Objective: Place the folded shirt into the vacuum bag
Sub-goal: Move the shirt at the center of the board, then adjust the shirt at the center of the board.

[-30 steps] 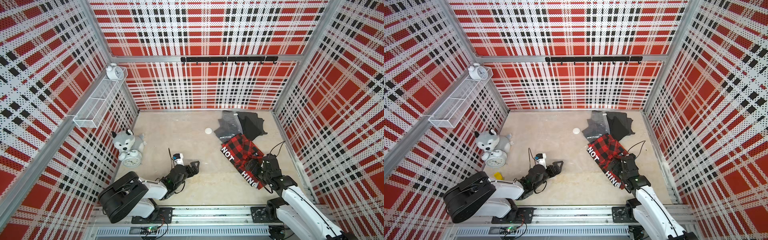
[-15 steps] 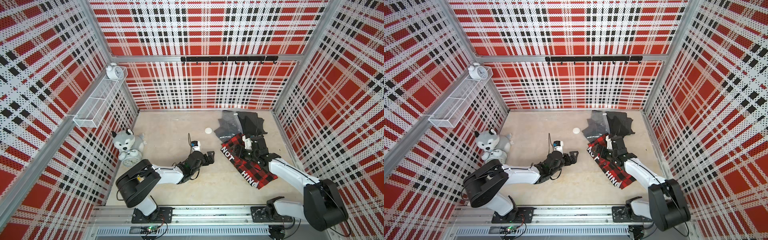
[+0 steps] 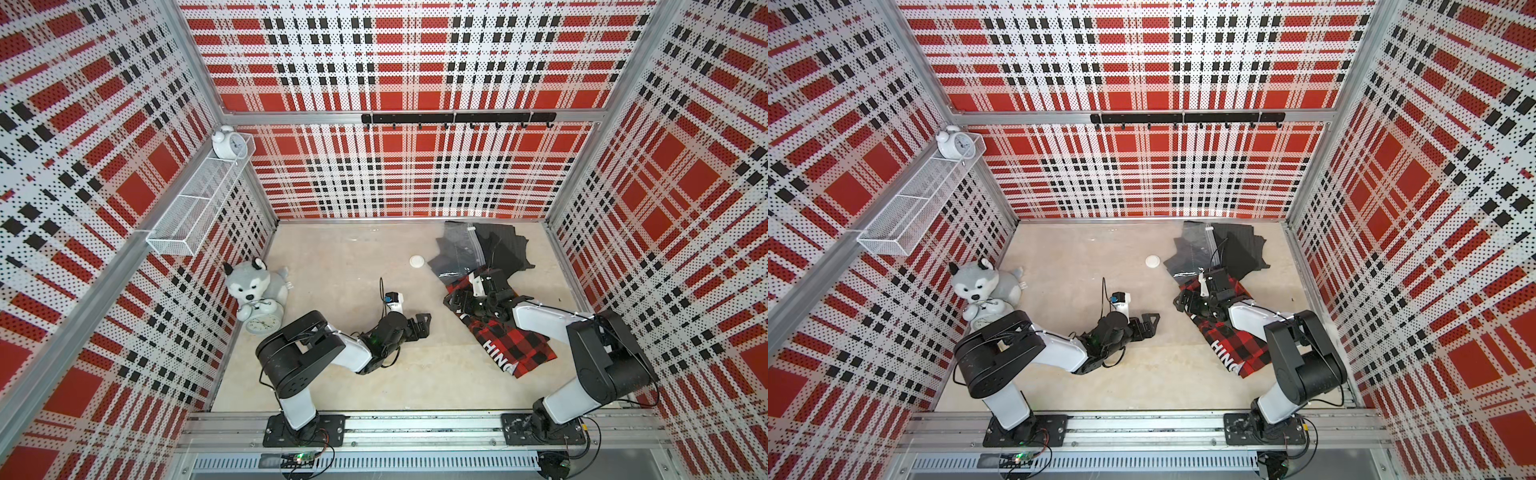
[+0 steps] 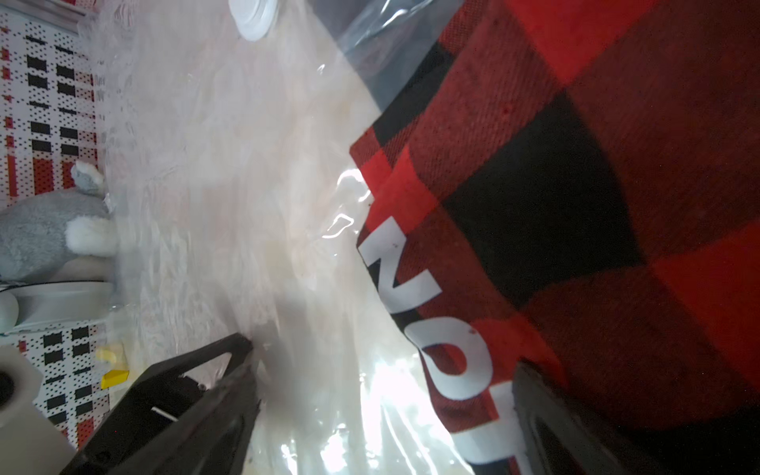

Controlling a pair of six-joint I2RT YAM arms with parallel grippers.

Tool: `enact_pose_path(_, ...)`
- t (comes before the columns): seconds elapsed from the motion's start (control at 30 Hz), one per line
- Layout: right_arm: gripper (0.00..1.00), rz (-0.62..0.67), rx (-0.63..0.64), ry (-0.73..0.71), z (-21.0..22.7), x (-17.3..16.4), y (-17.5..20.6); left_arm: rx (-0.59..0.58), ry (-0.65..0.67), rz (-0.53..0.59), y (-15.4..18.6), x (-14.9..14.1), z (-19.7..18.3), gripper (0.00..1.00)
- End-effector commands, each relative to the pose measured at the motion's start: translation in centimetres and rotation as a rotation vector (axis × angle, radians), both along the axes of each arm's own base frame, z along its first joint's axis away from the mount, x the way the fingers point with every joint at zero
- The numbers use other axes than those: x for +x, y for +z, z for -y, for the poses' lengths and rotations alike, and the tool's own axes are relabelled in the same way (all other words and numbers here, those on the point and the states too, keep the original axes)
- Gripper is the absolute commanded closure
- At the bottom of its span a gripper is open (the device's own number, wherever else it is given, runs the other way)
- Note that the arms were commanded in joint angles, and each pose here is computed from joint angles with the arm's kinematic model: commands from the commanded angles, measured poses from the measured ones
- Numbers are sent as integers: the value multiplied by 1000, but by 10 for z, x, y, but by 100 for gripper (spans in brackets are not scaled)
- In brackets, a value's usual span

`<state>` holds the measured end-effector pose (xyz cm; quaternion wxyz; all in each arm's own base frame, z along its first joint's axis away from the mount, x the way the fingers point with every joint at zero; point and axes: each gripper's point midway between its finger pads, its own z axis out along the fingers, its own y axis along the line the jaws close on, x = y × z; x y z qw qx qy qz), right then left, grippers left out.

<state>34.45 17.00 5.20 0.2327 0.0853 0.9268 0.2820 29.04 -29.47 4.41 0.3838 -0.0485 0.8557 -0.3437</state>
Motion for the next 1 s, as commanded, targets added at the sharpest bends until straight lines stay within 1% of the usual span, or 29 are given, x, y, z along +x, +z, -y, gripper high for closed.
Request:
enact_pose_path(0.0, 0, -77, -116, -175, 56, -9, -30, 129, 29, -156, -55, -32, -37, 2)
enact_pose_path(0.17, 0, -78, -143, -306, 99, -15, -29, 149, 49, -177, -63, -43, -56, 2)
enact_pose_path(0.27, 0, -80, -143, -362, 117, -17, -28, 158, 64, -188, -67, -48, -68, 2)
enact_pose_path(0.43, 0, -88, -142, -418, 137, -20, -27, 179, 97, -210, -74, -57, -90, 2)
enact_pose_path(0.63, 0, -71, -139, -452, 151, -14, -16, 179, 145, -233, -78, -66, -117, 2)
enact_pose_path(0.7, 0, -57, -126, -438, 149, -9, -7, 171, 165, -236, -77, -69, -126, 2)
enact_pose_path(0.83, 0, 52, -28, -381, 133, 15, 35, 145, 180, -222, -68, -71, -134, 2)
enact_pose_path(0.97, 0, 155, 52, -336, 121, 50, 76, 129, 171, -165, -41, -59, -124, 2)
